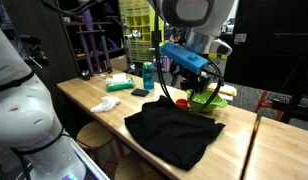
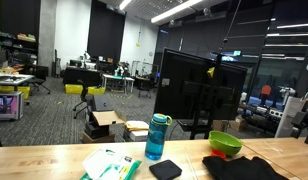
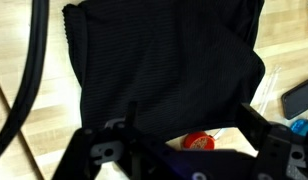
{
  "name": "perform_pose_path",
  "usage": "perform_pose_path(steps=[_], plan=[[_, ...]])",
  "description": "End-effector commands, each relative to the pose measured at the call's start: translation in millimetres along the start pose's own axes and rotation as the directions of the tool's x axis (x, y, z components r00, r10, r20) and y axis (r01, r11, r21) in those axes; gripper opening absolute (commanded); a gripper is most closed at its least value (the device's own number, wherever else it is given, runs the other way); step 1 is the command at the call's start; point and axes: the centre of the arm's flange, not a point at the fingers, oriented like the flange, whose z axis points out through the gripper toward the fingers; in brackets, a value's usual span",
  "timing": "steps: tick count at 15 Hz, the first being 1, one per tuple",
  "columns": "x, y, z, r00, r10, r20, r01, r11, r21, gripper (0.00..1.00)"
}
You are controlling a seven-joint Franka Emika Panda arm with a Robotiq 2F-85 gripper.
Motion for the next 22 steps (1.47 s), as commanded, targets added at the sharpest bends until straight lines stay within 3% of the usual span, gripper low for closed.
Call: perform_pose_path(steps=[1,15,22], plan=[[7.8,24.6,-5.1,1.000,0.011,-0.010,-0.011,1.000,-0.001,1.00],[21.3,123.2,8.7,0.997,-0.045,-0.066,0.054,0.990,0.127,1.00],[31.0,145.8,45.4,0.999,-0.046,-0.015,0.048,0.981,0.190,1.00]])
